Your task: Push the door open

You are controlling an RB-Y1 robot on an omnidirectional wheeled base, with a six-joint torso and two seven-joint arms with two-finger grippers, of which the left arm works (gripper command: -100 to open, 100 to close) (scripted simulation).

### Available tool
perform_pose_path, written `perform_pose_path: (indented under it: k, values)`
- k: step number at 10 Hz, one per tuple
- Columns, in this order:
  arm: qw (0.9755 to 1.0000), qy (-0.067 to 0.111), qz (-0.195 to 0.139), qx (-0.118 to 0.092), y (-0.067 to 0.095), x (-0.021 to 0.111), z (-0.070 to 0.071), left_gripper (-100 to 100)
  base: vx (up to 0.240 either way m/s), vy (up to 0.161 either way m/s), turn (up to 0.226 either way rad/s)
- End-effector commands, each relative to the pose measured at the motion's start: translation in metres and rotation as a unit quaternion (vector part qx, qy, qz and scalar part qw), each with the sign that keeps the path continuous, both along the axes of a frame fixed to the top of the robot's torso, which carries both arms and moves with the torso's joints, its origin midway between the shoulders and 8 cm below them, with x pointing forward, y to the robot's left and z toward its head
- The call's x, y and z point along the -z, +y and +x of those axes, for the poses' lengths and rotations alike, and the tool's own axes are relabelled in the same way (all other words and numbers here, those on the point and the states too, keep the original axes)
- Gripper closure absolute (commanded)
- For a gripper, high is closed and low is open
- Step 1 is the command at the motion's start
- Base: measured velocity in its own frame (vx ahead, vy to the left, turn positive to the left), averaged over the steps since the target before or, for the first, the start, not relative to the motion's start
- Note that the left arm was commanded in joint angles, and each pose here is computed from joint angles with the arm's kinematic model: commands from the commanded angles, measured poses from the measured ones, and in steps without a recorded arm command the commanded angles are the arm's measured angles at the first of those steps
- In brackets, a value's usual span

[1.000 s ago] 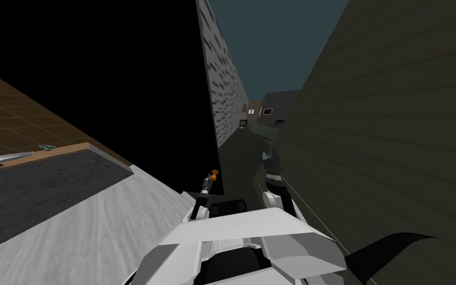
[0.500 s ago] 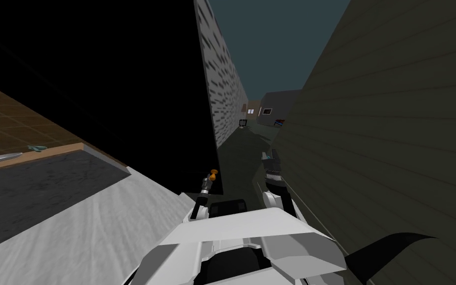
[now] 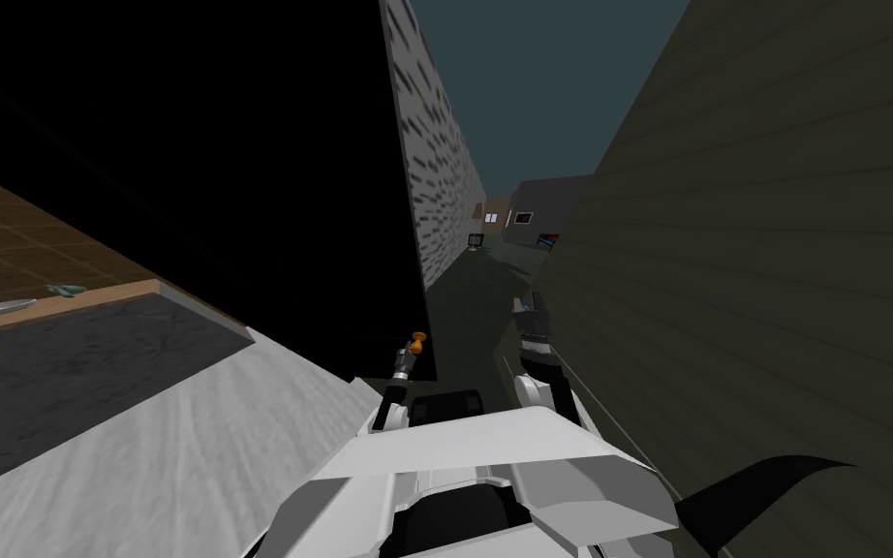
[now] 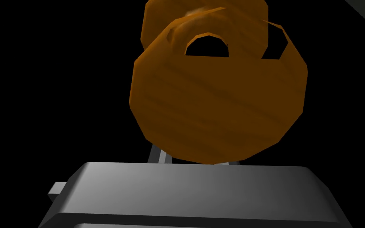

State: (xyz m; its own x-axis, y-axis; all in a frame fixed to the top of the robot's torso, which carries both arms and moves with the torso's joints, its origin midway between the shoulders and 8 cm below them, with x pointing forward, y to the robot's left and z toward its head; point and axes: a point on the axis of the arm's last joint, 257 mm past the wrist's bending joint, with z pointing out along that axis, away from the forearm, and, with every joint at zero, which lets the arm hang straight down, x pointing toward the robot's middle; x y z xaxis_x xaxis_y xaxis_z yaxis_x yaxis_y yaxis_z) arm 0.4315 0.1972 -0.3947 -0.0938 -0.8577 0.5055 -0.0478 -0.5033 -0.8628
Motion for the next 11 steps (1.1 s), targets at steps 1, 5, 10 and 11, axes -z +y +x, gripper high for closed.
perform_pose_path:
  k: [1,5,10,11]
  values:
    - [0.9996,-0.020,-0.021,0.002,-0.006,-0.016,0.011,100,0.018,-0.020,-0.001]
    - [0.9971,-0.013,-0.075,-0.009,0.001,-0.014,0.012,100,0.038,-0.027,-0.019]
    - [0.9879,-0.004,-0.153,-0.026,0.010,-0.013,0.014,100,0.030,-0.023,-0.015]
    - [0.9840,-0.002,-0.175,-0.031,0.014,-0.012,0.015,100,0.038,-0.019,-0.023]
